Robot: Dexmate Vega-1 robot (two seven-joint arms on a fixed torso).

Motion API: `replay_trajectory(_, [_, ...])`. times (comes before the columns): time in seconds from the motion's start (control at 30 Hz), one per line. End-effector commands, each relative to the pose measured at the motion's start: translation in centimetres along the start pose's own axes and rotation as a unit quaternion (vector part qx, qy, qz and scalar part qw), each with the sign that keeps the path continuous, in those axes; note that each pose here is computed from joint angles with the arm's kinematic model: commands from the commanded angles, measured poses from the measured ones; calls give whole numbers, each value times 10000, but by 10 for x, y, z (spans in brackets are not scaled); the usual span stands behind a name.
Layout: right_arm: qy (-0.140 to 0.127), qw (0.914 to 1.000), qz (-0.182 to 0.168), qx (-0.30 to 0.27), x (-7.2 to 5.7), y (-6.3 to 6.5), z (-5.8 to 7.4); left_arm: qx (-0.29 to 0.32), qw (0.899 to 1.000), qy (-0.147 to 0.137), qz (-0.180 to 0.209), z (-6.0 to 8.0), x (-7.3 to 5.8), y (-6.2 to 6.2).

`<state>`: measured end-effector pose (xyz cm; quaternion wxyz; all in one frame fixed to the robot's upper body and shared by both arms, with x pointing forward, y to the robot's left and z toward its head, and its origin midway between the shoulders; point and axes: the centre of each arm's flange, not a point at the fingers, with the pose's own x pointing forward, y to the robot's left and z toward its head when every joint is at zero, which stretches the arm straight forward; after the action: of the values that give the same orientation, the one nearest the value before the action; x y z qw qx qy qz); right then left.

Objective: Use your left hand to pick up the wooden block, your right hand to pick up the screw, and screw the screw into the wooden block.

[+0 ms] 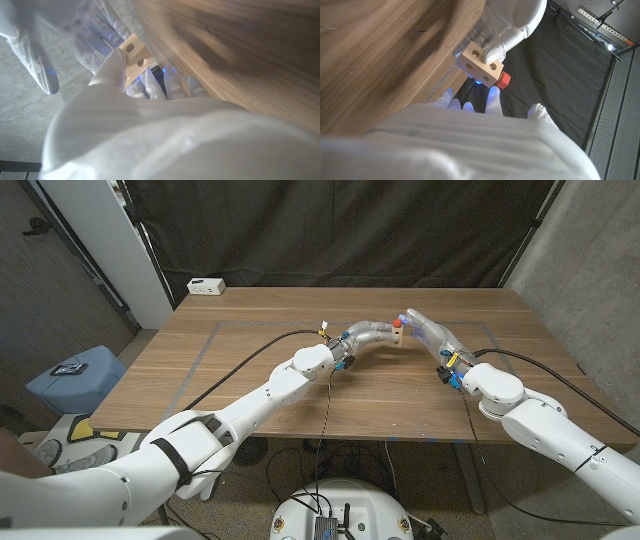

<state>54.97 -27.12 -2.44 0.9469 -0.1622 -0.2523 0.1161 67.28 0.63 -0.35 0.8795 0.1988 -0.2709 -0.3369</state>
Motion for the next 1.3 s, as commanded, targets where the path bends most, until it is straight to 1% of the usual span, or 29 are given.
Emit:
replay_trajectory(0.03, [38,10000,-12,-2,-2,0,-3,-16,10000,22,0,-1,2,2])
replay_trajectory(0.8, [114,9999,-20,4,-5,1,-1,-62,10000,56,-15,-3,7,2])
replay_trajectory(1.07, [99,9999,2,-44,-6,1,0,-54,10000,63,-16,-3,8,2])
replay_trajectory(1.3, [79,9999,-64,-36,-7,1,2,-52,10000,68,-30,-3,10,2])
